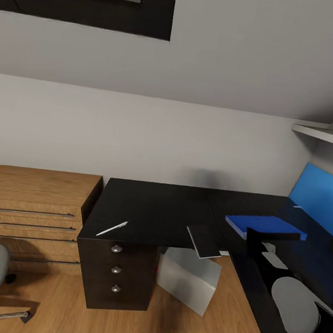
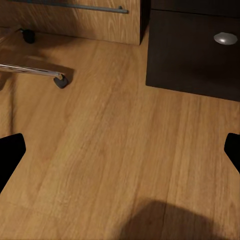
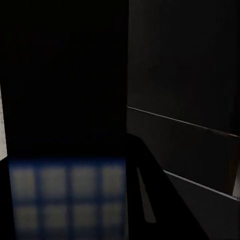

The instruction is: In the bedroom, organize the workspace by keeping the computer under the desk, ensuring the monitor is on the desk, placing the keyboard on the desk next to the monitor, placing the mouse on the desk next to the keyboard, moving the folder from the swivel chair onto the desk next to the mouse, stacking the notebook on top of the folder with the pen on top of the notebook, and positioning the swivel chair next to the desk.

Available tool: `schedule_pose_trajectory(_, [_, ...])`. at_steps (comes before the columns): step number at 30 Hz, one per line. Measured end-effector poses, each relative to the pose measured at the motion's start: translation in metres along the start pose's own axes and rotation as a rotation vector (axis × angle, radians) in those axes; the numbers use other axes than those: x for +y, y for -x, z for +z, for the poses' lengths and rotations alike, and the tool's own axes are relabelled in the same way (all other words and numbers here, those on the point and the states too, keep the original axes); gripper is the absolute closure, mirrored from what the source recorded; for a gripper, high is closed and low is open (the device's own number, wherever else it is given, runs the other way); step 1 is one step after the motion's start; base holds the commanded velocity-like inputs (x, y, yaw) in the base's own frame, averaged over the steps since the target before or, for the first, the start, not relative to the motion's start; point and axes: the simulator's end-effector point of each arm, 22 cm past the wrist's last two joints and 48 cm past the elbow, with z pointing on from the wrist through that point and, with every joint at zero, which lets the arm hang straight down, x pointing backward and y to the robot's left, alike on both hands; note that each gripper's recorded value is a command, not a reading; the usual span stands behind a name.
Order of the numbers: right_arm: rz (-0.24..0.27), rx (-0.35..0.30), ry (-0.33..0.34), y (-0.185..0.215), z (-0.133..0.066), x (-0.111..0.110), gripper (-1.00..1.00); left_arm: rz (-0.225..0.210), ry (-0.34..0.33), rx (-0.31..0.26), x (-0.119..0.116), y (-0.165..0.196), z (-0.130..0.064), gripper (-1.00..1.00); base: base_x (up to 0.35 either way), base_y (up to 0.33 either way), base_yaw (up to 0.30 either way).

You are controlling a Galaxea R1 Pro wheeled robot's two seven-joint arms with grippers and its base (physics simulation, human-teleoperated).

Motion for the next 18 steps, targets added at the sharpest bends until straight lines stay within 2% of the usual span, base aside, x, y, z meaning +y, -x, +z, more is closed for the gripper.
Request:
schedule_pose_trajectory(10, [0.004,0.002,-0.002,-0.002,0.0,0.0,1.0,0.0,0.0,-0.001,0.0,0.0,0.0,-1.0,0.0,0.0,0.0])
schedule_pose_trajectory(18, [0.02,0.02,0.004,-0.019,0.0,0.002,1.0,-0.001,0.0,-0.002,0.0,0.0,0.0,-1.0,0.0,0.0,-0.033])
